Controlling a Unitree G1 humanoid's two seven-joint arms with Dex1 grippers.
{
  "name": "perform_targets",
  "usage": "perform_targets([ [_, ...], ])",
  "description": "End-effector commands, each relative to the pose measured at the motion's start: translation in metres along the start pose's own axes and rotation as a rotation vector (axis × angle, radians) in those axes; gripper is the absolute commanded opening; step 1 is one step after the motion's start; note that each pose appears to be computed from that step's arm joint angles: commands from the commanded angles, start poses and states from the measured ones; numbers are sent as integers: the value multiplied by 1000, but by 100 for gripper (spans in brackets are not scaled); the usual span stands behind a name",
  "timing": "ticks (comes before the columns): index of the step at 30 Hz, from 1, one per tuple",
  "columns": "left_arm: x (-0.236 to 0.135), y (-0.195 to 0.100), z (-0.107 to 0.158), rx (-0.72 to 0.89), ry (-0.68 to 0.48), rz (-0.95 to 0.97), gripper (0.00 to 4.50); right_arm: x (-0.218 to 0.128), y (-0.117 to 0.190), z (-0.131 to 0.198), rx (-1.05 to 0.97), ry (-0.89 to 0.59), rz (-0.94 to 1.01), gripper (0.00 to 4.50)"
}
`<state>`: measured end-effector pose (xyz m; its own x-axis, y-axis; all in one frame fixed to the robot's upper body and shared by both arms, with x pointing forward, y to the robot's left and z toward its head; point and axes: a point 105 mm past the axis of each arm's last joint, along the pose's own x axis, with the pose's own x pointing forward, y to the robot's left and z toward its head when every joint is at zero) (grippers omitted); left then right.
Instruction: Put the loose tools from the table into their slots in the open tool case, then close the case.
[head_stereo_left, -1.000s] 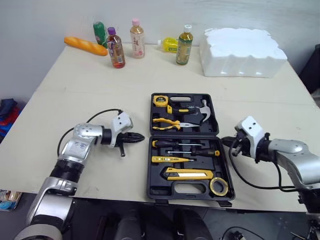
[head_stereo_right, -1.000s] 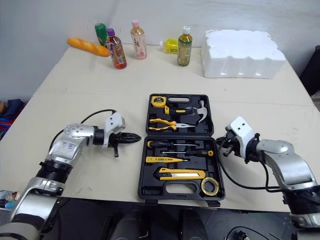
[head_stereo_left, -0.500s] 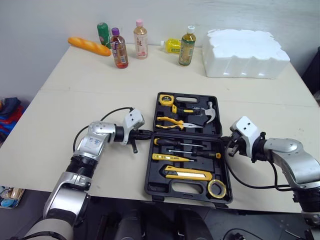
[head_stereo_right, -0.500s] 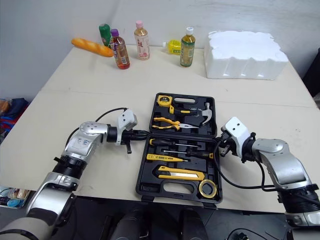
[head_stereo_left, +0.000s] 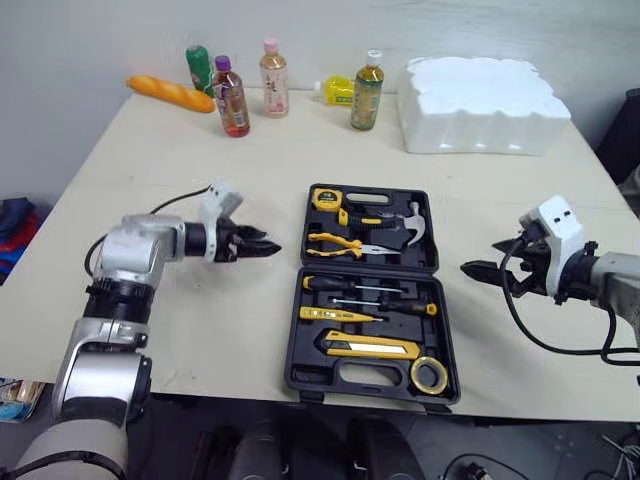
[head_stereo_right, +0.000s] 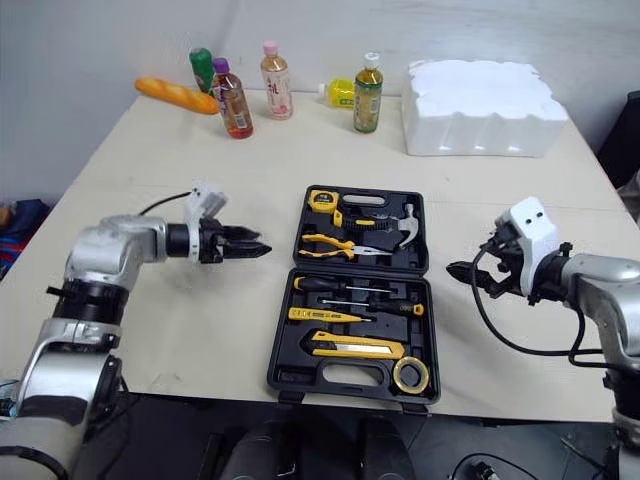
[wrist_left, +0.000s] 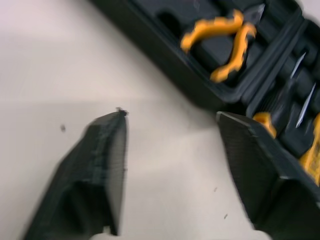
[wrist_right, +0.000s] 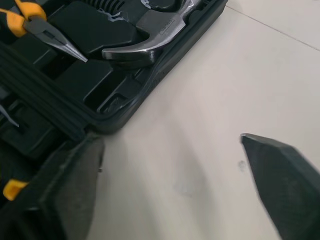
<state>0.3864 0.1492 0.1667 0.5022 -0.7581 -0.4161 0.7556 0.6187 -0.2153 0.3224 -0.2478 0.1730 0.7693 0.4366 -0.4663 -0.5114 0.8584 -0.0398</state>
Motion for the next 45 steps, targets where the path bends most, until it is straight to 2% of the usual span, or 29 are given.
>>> perform_targets([
  [1, 14, -2, 11, -151, -5, 26, 445, 10, -2, 15, 102, -21, -18, 450],
  [6, 26, -5, 8, -159, 30, 27, 445, 27, -1, 23, 47, 11, -51, 450],
  [9, 41, -3, 0, -156, 63, 54, 445, 48, 1, 31, 107, 20, -56, 450],
  [19, 61, -1, -13, -110, 124, 82, 445, 69, 5, 22, 159, 98, -55, 450],
  [22, 63, -2, -17, -85, 138, 85, 358, 69, -2, 15, 144, 116, -90, 450],
  [25, 69, -5, -30, -75, 176, 74, 227, 78, -4, -6, 65, 175, -138, 372],
  [26, 71, -6, -37, -80, 197, 70, 173, 81, 2, -8, 79, 179, -119, 314],
  [27, 72, -7, -43, -81, 211, 67, 136, 83, 7, -8, 98, 175, -97, 265],
  [29, 73, -8, -47, -71, 215, 55, 100, 84, 15, -5, 114, 160, -71, 181],
  [31, 74, -9, -46, -50, 202, 44, 84, 85, 22, -3, 135, 146, -48, 88],
  [33, 74, -9, -45, -38, 195, 41, 81, 84, 25, -3, 147, 141, -43, 37],
  [39, 76, -24, -16, 52, 90, -17, 81, 82, 28, 16, 136, 66, -56, 19],
  [42, 71, -30, 20, 131, -63, -19, 81, 77, 27, 45, 34, -47, -56, 19],
  [45, 60, -32, 57, 293, -219, 29, 81, 69, 23, 78, -94, -185, -86, 15],
])
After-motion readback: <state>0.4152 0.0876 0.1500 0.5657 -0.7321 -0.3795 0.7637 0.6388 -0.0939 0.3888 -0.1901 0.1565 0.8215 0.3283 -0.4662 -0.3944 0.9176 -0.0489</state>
